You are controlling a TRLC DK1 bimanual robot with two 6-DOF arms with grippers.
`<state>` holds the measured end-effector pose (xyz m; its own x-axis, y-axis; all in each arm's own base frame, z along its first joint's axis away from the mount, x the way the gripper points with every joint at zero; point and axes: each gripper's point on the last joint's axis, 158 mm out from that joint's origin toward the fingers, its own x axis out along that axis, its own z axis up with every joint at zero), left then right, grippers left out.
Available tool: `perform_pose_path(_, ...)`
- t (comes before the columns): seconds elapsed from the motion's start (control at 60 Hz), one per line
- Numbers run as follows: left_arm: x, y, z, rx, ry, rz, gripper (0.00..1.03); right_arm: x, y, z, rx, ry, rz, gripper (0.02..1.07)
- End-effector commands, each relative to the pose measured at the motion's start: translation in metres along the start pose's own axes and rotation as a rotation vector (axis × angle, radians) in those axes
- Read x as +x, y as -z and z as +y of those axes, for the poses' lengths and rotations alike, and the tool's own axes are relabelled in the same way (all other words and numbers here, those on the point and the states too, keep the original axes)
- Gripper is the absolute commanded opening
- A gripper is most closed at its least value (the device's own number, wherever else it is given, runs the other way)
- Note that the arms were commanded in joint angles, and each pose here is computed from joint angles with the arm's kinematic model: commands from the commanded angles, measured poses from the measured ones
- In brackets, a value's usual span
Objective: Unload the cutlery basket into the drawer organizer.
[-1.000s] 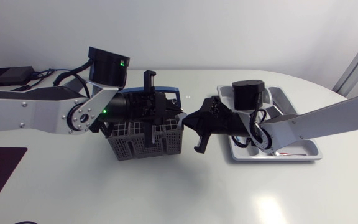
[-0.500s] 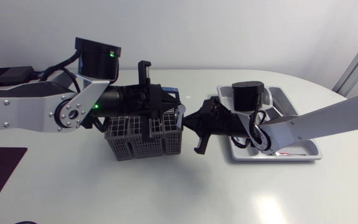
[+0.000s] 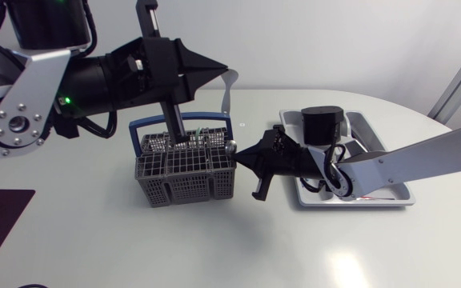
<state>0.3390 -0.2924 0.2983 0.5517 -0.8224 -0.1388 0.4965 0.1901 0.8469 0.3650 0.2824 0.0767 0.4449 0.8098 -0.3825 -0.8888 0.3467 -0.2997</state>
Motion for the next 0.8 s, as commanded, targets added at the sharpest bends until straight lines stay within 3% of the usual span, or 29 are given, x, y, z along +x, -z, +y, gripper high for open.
perform_pose_path(0.0, -0.005, -0.003, -0.006, -0.033, -0.002, 0.002, 0.03, -0.013, 0.028, 0.025, 0.049, -0.040, 0.079, 0.08)
perform_pose_path(0.117, -0.007, -0.008, -0.003, -0.073, -0.023, 0.017, 0.03, -0.033, 0.004, 0.020, 0.017, 0.003, 0.037, 0.11)
perform_pose_path(0.233, -0.003, -0.005, 0.005, -0.158, -0.068, 0.064, 0.03, -0.057, -0.013, 0.009, 0.001, 0.082, 0.014, 0.31)
perform_pose_path(0.333, 0.007, 0.009, 0.009, -0.274, -0.110, 0.134, 0.03, -0.082, -0.024, -0.003, -0.009, 0.177, 0.003, 0.42)
perform_pose_path(0.533, 0.036, 0.031, -0.017, -0.480, -0.127, 0.261, 0.03, -0.128, -0.040, -0.036, 0.018, 0.384, -0.017, 0.48)
perform_pose_path(0.783, 0.065, 0.041, -0.022, -0.709, -0.200, 0.341, 0.03, -0.150, -0.051, -0.047, 0.108, 0.471, -0.034, 0.61)
